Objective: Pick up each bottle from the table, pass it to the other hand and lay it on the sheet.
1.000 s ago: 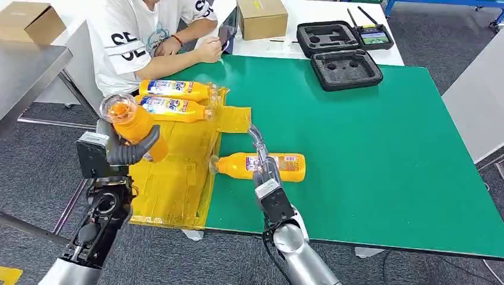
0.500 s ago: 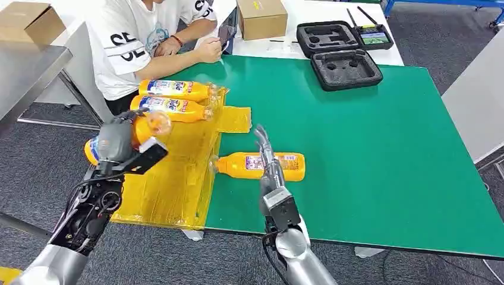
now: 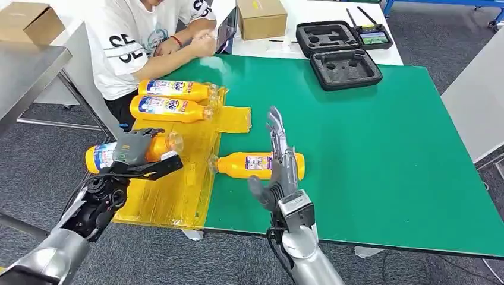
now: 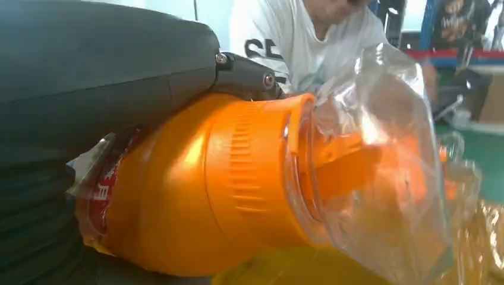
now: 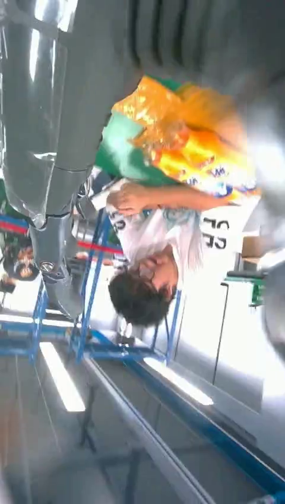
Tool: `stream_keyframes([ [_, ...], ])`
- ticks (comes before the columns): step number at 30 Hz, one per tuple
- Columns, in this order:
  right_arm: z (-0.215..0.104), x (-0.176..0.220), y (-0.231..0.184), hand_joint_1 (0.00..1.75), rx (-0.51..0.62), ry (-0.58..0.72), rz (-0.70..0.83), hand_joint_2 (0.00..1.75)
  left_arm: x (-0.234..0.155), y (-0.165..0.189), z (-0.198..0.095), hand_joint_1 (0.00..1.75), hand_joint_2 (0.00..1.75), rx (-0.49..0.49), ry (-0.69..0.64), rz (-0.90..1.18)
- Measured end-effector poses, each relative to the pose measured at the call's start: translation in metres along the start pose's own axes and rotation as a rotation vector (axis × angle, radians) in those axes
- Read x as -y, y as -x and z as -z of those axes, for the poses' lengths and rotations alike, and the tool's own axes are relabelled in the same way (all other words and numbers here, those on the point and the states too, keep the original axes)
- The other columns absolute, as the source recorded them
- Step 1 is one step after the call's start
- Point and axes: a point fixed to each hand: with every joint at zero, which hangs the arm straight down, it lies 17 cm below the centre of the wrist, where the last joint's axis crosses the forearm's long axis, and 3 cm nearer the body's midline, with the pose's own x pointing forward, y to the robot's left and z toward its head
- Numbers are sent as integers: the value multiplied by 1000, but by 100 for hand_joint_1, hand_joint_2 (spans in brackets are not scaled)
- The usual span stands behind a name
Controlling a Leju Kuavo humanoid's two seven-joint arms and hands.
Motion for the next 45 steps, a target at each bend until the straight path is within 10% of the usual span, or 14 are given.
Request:
stream_keyframes([
  [21,14,-22,-10,0,37,-90,16,175,64,39,-14,175,175,-101,313,21],
  [45,3,-46,17,0,-43,-180,46,175,81,-18,-23,175,175,83,370,7],
])
